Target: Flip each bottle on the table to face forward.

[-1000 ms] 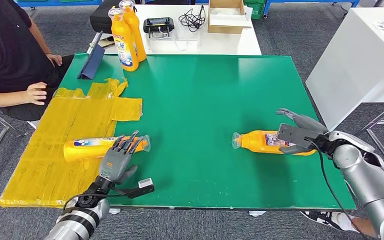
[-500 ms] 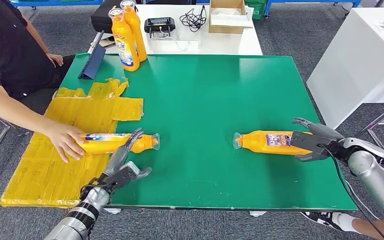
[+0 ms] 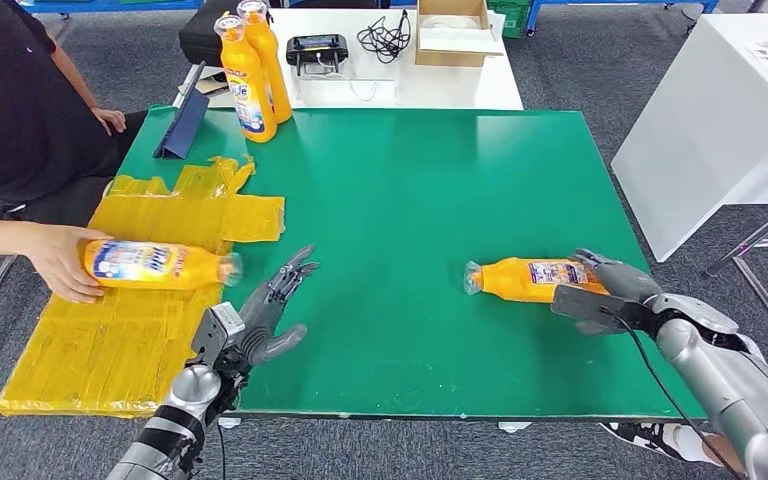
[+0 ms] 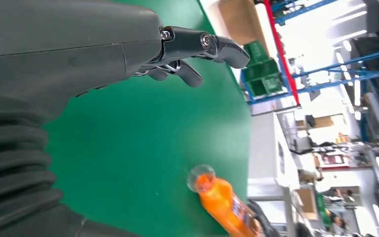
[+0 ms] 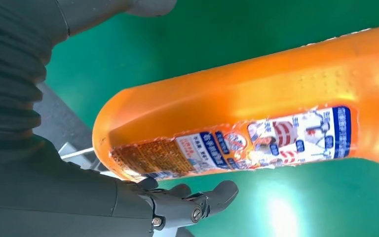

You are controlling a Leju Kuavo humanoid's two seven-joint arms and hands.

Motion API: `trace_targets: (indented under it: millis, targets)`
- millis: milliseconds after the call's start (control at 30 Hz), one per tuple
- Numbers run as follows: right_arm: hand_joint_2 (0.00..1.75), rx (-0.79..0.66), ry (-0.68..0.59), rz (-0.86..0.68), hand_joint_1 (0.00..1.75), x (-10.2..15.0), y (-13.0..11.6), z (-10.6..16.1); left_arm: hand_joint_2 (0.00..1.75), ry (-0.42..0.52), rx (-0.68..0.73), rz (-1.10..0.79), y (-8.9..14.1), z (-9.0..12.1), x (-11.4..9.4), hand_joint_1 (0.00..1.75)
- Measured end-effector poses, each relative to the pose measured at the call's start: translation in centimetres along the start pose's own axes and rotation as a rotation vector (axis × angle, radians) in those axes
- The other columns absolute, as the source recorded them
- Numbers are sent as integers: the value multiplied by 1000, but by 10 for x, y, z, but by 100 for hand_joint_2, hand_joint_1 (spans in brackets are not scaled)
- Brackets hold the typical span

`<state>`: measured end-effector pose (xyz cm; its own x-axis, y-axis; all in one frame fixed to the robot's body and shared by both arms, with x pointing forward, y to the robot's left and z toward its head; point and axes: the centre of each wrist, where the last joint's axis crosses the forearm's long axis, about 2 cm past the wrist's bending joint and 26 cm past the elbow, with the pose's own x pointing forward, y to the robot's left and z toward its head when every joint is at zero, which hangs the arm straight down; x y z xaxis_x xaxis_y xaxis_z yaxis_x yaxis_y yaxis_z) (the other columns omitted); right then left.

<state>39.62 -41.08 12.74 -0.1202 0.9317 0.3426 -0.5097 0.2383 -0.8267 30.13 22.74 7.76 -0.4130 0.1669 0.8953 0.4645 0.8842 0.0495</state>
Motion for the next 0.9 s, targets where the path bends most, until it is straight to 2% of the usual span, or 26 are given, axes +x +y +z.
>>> trace_targets:
  millis: [233,433,467,567,600,900]
  targets:
    - [175,8,45,62,0,31,5,-24,0,-27,-8,7,-8,-2,5,0]
    - [175,174,140,90,0,36,12,-31,0,-32,-21,21,-10,-3,6,0]
    - [175,203,159,100,37,35,11,-31,0,-35,-24,24,-9,-4,6,0]
    - [175,282,201,121,168,30,10,-29,0,-41,-33,28,-10,-8,7,0]
    - [175,309,212,122,175,27,10,-28,0,-44,-38,28,-10,-11,7,0]
    - [175,326,231,71,175,13,12,-21,0,-52,-50,34,-13,-20,6,0]
